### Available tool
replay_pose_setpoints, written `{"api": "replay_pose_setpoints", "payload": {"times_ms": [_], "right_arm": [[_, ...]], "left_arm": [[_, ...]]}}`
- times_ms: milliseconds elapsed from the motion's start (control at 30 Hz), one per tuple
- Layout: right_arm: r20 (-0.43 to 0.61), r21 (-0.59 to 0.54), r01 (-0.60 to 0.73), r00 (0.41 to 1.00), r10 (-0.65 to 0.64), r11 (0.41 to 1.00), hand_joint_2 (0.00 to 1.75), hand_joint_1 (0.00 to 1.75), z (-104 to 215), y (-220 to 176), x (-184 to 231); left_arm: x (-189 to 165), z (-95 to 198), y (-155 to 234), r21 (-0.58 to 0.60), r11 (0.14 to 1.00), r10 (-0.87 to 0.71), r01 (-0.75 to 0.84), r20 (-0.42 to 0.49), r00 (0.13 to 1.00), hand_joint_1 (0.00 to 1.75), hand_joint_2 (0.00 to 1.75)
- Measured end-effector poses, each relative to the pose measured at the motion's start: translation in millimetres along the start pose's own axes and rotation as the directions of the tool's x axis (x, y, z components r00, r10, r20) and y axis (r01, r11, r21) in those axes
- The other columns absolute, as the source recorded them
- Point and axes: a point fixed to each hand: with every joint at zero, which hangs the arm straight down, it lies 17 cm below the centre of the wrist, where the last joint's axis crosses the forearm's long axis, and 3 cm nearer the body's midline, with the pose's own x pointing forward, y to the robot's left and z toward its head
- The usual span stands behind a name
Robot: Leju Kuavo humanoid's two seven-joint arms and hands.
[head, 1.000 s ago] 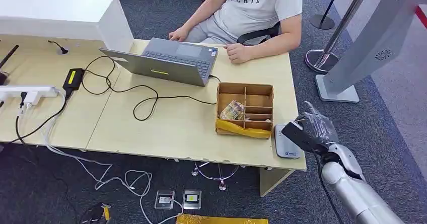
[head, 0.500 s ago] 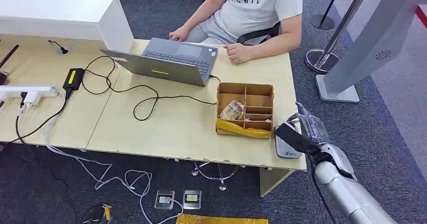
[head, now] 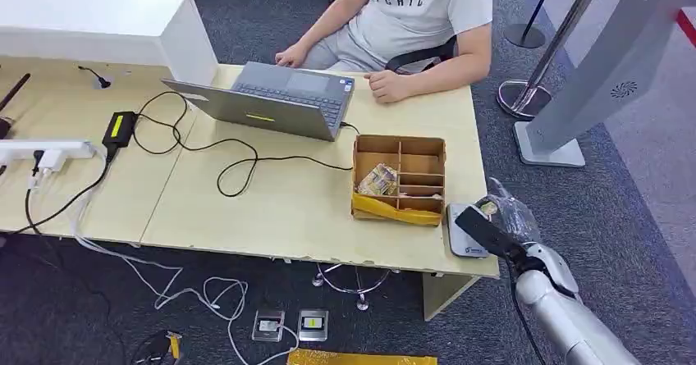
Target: Pass the card to the sensor for recognition and then transmit it.
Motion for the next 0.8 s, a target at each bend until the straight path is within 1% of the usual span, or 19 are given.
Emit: {"api": "replay_pose_setpoints", "payload": {"times_ms": [400,800], "right_arm": [[-0.036,0.01,0.02,0.999,-0.02,1.0,1.75,1.75,2,4,-19],[-0.03,-0.001,0.03,0.999,-0.03,1.0,1.75,1.75,-1,0,-20]], "left_arm": [[-5,0,0,0.002,1.0,0.006,-0.006,-0.01,1.0,0.0,0.0],[-8,0,0,0.004,1.0,0.008,-0.008,-0.014,1.0,0.0,0.0]]}}
